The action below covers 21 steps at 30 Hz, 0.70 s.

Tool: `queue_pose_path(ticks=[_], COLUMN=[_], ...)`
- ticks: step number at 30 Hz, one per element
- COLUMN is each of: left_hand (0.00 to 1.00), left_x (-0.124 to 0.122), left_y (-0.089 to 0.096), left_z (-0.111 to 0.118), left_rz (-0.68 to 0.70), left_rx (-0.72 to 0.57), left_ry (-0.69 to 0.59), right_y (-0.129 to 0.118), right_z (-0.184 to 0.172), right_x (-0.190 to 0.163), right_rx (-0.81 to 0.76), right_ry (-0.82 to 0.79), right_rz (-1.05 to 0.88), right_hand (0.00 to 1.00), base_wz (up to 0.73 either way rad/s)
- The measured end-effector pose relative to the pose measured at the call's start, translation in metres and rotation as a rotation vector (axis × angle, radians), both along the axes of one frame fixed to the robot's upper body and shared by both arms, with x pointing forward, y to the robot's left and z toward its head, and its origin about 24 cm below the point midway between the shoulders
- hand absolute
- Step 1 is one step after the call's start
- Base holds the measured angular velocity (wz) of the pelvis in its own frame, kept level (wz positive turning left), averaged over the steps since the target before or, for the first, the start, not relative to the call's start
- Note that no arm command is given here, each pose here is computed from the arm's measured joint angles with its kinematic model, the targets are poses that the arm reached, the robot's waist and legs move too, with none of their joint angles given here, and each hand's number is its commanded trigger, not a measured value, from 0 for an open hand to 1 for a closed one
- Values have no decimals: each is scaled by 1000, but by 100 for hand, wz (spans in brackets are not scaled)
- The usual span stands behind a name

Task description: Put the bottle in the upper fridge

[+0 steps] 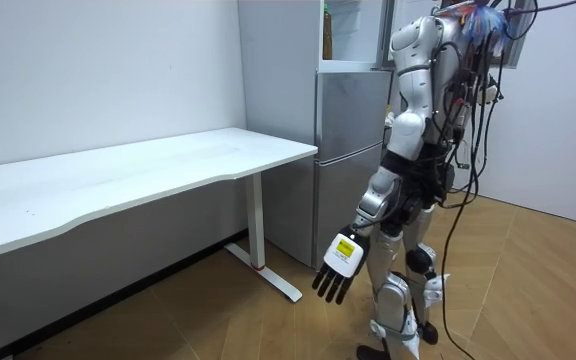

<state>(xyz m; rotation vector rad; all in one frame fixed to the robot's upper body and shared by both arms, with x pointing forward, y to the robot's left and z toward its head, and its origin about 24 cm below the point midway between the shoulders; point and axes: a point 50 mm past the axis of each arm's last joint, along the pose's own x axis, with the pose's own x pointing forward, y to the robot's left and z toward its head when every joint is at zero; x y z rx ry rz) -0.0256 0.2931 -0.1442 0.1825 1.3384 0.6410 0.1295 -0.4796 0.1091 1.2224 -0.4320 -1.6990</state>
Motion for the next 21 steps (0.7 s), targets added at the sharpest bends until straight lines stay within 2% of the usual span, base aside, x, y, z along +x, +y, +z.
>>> queue_pose_path(ticks=[8,21], left_hand=[0,0], left_x=[-9,-18], left_y=[0,-3], left_z=[0,-1], left_rz=[31,75], left_rx=[-2,-38], left_ry=[5,2], right_y=[3,6], right_z=[11,14], right_x=[14,25], right_rx=[-11,10], right_ry=[-61,-59], right_rz=[21,79], right_hand=[0,0], base_wz=[0,0])
